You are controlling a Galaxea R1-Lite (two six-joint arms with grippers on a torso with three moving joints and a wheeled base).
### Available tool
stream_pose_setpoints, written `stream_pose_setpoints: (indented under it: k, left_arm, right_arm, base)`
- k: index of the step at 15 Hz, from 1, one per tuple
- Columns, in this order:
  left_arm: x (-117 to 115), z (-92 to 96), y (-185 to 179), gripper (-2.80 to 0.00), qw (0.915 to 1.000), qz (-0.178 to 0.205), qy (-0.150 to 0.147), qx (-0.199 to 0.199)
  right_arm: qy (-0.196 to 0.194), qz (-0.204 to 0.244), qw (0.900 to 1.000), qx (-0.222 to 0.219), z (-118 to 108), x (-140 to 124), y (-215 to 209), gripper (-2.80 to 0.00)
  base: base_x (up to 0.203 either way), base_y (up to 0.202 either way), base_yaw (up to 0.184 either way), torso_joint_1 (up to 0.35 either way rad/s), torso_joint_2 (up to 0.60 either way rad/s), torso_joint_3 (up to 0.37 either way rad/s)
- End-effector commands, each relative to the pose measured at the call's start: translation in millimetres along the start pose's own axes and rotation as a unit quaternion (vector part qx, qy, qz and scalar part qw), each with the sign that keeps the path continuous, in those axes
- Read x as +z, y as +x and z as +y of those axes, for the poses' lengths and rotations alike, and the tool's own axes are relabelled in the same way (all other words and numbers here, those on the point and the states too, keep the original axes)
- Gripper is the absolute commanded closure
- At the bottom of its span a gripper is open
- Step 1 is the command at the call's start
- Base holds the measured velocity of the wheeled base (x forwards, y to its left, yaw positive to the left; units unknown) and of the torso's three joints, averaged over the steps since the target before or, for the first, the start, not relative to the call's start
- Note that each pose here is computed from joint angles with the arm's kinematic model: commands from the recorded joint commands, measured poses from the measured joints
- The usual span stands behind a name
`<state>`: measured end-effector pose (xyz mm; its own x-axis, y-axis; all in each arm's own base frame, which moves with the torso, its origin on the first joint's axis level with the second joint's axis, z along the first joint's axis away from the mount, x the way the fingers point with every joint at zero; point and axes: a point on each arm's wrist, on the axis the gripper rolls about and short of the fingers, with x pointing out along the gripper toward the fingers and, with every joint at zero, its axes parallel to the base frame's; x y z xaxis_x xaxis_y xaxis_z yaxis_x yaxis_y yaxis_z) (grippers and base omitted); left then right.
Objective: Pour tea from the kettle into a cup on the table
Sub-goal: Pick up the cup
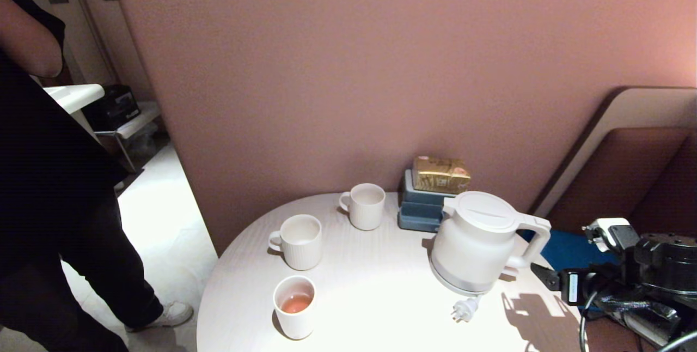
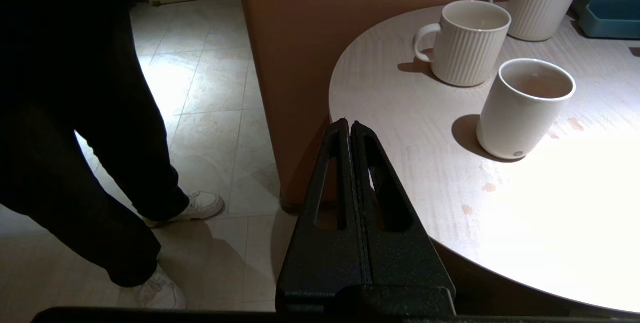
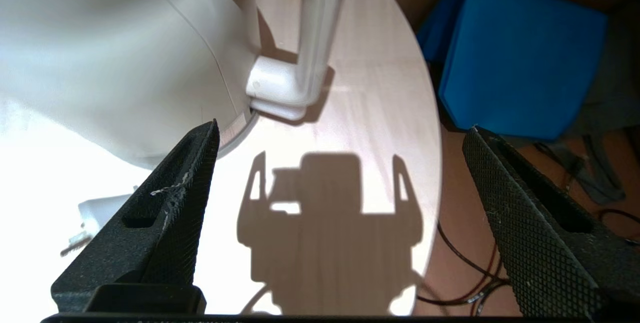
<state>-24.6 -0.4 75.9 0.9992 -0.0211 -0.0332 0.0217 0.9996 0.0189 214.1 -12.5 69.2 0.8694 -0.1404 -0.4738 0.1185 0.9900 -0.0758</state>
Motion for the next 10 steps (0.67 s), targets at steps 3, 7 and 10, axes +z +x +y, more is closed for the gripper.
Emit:
stream_pose_setpoints:
  k: [3, 7, 10]
  left_arm:
    - [0, 0.0, 0, 0.00, 1.0000, 0.001, 0.000, 0.000]
    - [0, 0.0, 0, 0.00, 1.0000, 0.000, 0.000, 0.000]
    - [0, 0.0, 0, 0.00, 1.0000, 0.001, 0.000, 0.000]
  right_arm:
    - [0.005, -0.043, 0.999, 0.004, -4, 14, -39, -2.80]
    - [0.018, -0.054, 0.998, 0.023, -9, 24, -93, -2.80]
    - [0.023, -0.077, 0.996, 0.035, -13, 22, -137, -2.80]
  base:
    - [0.000, 0.000, 0.000, 0.000, 0.00, 0.000]
    - [0.000, 0.000, 0.000, 0.000, 0.00, 0.000]
    - [0.000, 0.000, 0.000, 0.000, 0.00, 0.000]
